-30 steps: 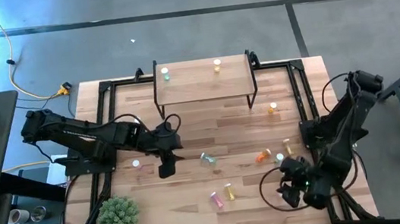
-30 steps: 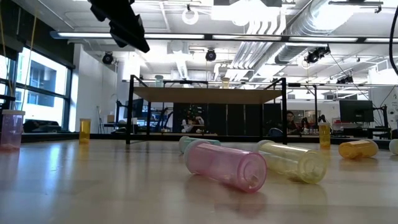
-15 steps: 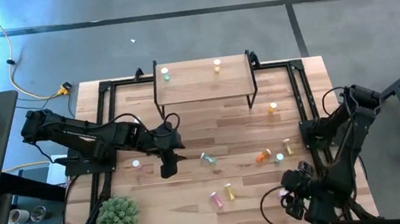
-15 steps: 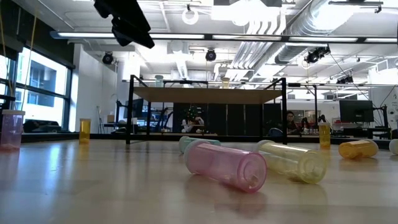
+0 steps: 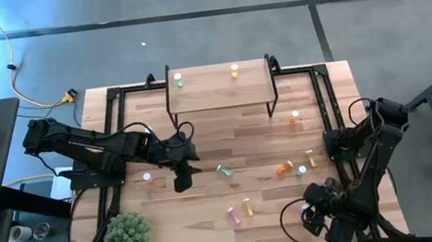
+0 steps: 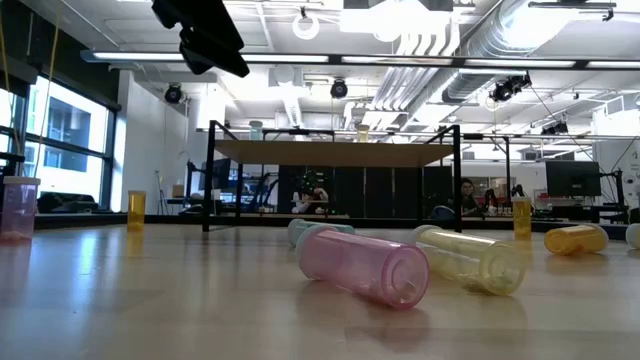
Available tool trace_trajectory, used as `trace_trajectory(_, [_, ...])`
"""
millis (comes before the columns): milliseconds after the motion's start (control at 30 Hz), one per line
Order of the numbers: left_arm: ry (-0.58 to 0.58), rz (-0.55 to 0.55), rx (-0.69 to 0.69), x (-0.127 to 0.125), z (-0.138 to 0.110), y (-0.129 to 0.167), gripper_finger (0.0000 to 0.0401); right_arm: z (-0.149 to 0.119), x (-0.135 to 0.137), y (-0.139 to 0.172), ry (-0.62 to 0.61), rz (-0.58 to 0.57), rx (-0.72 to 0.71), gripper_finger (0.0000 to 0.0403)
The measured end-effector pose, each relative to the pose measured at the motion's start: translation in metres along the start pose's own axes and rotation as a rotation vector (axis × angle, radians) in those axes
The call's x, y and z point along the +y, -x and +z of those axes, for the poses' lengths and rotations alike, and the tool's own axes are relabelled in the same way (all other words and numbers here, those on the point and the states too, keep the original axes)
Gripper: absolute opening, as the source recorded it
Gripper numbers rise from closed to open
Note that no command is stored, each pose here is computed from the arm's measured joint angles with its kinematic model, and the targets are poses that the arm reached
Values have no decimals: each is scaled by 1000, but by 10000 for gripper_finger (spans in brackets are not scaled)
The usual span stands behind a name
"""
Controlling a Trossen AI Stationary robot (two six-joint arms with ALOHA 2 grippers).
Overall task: Pick and place medicine bottles onto shelf by color
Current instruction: Put the bottom right violet pill bottle on the shelf
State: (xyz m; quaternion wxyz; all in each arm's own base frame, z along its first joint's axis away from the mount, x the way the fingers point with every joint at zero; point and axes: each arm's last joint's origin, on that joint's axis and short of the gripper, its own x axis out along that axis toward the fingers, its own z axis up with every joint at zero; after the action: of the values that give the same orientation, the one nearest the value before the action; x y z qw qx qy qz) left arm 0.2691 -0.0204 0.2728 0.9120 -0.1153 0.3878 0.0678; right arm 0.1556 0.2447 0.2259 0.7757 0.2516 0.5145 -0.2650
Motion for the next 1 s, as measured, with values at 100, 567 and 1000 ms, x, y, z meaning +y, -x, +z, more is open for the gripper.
trace_trajectory(100, [1, 0, 0, 0, 0, 0, 184, -2, -2, -6, -45, -9, 6, 222])
trace_trajectory(567, [1, 0, 0, 0, 0, 0, 184, -14, 6, -28, -30, -52, 45, 222])
trace_trajectory(1000, [1, 0, 0, 0, 0, 0, 184, -18, 12, -45, -11, -85, 45, 221])
